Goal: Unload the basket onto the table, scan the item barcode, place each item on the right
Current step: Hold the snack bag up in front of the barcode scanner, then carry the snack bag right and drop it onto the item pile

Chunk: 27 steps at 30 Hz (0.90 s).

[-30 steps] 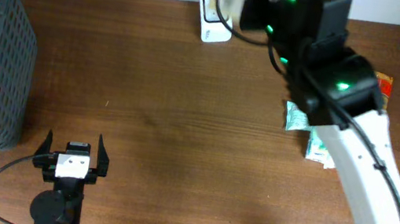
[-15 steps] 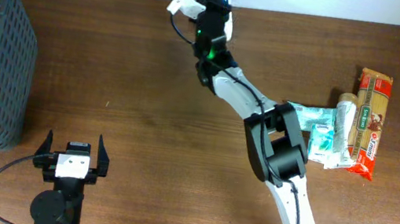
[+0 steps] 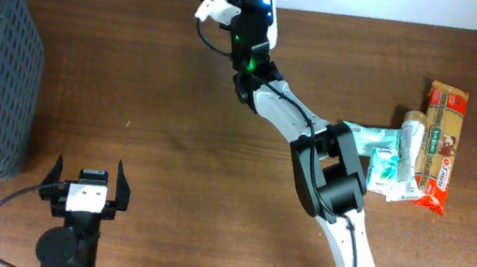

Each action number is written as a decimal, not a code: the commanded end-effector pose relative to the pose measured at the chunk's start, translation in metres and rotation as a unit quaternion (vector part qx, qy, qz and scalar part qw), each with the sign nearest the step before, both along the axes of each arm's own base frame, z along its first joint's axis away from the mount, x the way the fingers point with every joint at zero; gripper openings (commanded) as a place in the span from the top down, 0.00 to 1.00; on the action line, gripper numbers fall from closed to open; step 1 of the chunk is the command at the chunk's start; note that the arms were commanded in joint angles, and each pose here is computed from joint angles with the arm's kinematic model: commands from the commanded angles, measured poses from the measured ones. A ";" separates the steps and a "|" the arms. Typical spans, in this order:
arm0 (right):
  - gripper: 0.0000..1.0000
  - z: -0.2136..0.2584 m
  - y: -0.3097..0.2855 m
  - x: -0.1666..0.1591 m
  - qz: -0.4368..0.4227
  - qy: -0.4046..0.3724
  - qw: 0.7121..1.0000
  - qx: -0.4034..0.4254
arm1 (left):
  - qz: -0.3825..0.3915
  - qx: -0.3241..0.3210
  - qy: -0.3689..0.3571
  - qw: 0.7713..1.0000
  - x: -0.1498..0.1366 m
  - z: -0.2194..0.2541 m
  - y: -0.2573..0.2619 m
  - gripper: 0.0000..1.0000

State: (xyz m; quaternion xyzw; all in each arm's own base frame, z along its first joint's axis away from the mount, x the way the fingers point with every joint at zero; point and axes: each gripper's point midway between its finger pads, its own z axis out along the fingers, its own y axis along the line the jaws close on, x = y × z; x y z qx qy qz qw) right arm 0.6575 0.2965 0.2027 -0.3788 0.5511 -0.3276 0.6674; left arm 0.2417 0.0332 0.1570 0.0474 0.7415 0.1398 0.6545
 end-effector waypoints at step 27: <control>0.95 -0.050 -0.385 -0.253 -0.467 0.500 0.401 0.608 | 0.003 0.008 0.001 1.000 0.000 -0.001 0.002 0.01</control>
